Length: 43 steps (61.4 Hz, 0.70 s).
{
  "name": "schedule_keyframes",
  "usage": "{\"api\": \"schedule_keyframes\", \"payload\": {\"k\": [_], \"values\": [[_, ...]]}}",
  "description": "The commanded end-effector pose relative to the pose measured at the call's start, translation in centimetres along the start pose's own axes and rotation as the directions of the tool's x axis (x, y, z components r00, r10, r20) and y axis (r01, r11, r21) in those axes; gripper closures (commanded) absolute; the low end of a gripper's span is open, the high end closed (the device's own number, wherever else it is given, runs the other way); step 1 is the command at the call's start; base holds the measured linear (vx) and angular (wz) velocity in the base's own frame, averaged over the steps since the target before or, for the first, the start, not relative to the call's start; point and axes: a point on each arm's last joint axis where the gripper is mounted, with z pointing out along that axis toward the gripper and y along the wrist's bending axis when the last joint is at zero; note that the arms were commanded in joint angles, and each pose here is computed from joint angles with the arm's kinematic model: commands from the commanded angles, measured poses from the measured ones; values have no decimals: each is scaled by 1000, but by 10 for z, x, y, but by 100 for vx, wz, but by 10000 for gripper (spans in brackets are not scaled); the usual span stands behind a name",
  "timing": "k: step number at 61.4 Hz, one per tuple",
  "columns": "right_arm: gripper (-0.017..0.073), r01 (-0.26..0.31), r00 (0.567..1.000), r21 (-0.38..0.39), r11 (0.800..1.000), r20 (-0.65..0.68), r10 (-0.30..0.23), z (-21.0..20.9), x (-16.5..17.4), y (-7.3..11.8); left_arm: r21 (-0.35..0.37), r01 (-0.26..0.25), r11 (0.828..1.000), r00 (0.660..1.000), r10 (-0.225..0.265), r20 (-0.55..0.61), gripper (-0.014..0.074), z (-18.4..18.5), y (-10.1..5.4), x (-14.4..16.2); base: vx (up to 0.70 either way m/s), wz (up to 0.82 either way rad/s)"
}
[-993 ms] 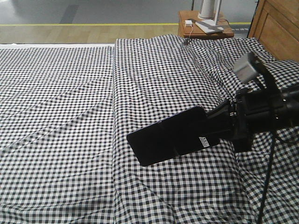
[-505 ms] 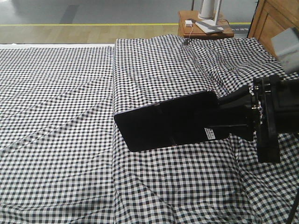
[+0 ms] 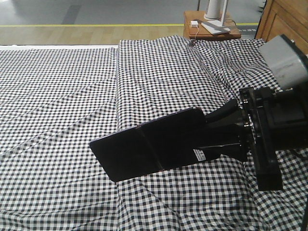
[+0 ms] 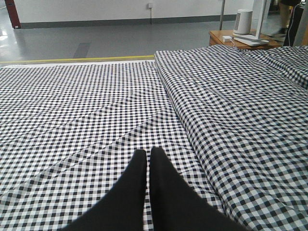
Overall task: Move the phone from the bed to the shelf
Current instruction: 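Hold the phone in the right gripper while the base turns away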
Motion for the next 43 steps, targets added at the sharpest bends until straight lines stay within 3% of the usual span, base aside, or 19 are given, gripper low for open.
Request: {"api": "schedule_keyframes", "payload": {"k": [1,43], "values": [[560,15,996,-83,996,89,-8,-6,-15,15,-5,10,1000,997,-10,75,593,0,1,-6,0,0],[560,15,996,-79,997,87,-8,-6,-15,15,-5,10,1000,997,-10,75,593,0,1,-6,0,0]]}}
